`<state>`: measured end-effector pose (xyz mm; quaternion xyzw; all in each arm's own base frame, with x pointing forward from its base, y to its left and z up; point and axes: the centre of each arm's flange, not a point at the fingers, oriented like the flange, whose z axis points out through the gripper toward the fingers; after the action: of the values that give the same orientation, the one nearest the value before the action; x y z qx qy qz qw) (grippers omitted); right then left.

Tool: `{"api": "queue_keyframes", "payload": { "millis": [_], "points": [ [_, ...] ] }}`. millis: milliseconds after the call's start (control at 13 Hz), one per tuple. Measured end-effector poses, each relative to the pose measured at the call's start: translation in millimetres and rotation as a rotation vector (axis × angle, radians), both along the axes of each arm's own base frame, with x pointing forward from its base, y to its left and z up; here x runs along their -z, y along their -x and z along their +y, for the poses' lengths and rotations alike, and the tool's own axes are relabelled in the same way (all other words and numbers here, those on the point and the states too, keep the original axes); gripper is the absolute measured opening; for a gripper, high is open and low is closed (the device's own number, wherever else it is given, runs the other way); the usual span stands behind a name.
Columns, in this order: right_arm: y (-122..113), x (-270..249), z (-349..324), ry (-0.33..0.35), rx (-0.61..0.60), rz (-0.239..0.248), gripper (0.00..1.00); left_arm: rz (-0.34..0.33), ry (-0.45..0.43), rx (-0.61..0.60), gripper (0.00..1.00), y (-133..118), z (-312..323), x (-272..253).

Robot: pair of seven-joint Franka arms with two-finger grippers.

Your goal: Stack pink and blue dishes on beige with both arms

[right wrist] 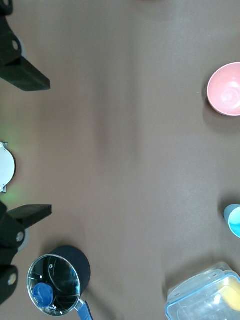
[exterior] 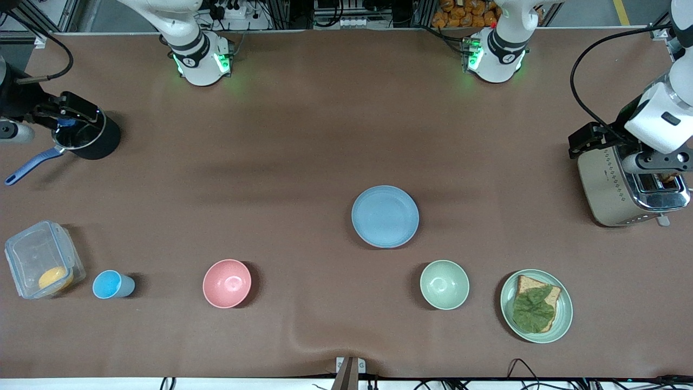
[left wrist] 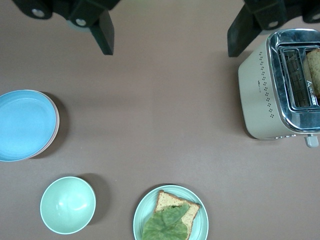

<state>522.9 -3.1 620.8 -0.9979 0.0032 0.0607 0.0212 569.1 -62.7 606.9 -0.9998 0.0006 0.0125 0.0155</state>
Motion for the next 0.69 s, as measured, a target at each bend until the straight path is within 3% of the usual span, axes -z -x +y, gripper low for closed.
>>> {"api": "queue_keyframes", "payload": {
  "millis": [692],
  "points": [
    [-10.2, -0.2, -0.5, -0.001, 0.0, -0.037, 1.0, 0.0, 0.0, 0.0, 1.0, 0.0, 0.0, 0.0]
  ]
}}
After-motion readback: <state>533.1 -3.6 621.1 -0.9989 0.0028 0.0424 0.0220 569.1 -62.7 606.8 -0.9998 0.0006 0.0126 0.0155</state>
